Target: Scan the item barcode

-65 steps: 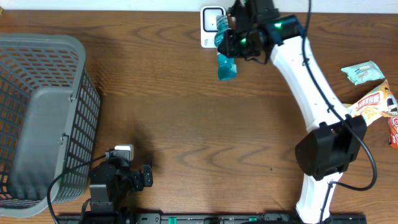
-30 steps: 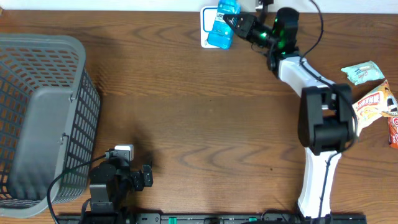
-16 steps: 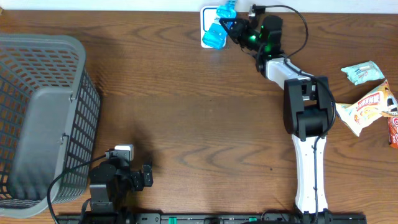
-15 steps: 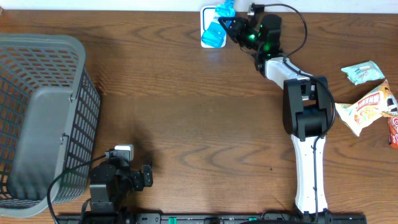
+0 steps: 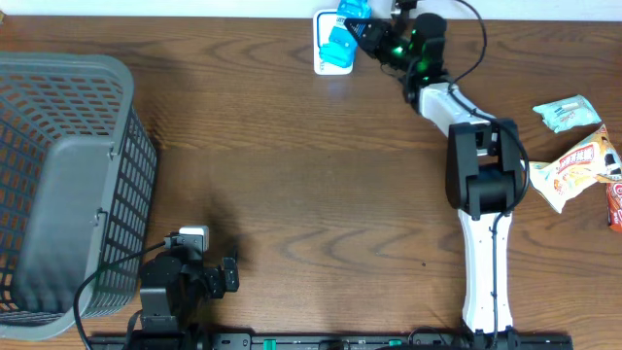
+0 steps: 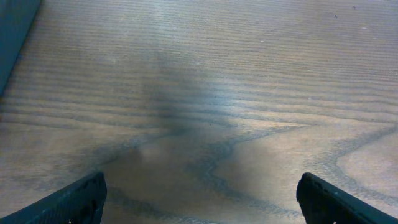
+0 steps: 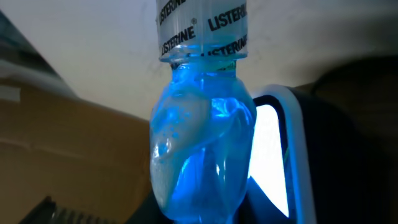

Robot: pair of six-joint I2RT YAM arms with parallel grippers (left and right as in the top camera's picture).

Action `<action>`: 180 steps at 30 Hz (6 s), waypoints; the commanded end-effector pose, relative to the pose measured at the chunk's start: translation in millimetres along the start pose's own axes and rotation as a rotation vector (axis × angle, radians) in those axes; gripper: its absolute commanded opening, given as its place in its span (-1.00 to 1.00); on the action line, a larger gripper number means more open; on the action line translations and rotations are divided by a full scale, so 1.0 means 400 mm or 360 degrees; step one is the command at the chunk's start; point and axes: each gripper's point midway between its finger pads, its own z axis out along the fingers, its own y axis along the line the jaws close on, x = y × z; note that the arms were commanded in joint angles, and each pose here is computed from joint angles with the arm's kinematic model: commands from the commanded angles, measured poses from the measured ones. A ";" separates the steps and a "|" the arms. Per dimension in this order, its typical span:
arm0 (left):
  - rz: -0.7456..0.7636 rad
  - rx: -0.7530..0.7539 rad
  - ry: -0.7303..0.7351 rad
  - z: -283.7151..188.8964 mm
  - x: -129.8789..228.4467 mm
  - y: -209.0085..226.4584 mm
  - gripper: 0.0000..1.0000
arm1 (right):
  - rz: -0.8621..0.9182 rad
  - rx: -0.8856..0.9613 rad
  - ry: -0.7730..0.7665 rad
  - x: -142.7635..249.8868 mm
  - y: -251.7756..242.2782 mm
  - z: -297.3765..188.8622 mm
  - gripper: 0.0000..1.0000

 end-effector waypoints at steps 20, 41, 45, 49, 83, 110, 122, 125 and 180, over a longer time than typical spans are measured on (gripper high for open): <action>0.0012 0.0002 0.0024 0.002 0.011 0.000 0.96 | -0.0386 0.2222 0.0044 -0.245 -0.066 -0.913 -0.96; 0.0012 0.0002 0.0024 0.002 0.011 0.000 0.96 | 0.0009 0.2185 0.0083 -0.111 -0.219 -0.769 0.99; 0.0012 0.0001 0.0025 0.002 0.012 0.000 0.96 | -0.0124 0.2421 0.0062 -0.069 -0.242 -0.708 0.99; 0.0012 0.0002 0.0024 0.002 0.011 0.000 0.96 | -0.0182 0.2618 -0.0015 -0.033 -0.272 -0.679 0.99; 0.0012 0.0001 0.0025 0.002 0.012 0.000 0.96 | 0.0253 0.2860 0.0292 0.039 -0.579 -0.977 -0.37; 0.0012 0.0001 0.0025 0.002 0.012 0.000 0.96 | -0.0784 0.1528 0.0665 -0.125 -0.221 -0.716 0.98; 0.0012 0.0001 0.0025 0.002 0.012 0.000 0.96 | -0.1525 0.1243 0.0902 -0.134 -0.278 -0.618 0.98; 0.0012 0.0002 0.0024 0.002 0.011 0.000 0.95 | -0.1602 0.1191 0.0803 -0.170 -0.258 -0.597 0.98; 0.0012 0.0002 0.0024 0.002 0.011 0.000 0.96 | -0.0429 0.2475 0.0744 -0.235 -0.548 -1.339 0.05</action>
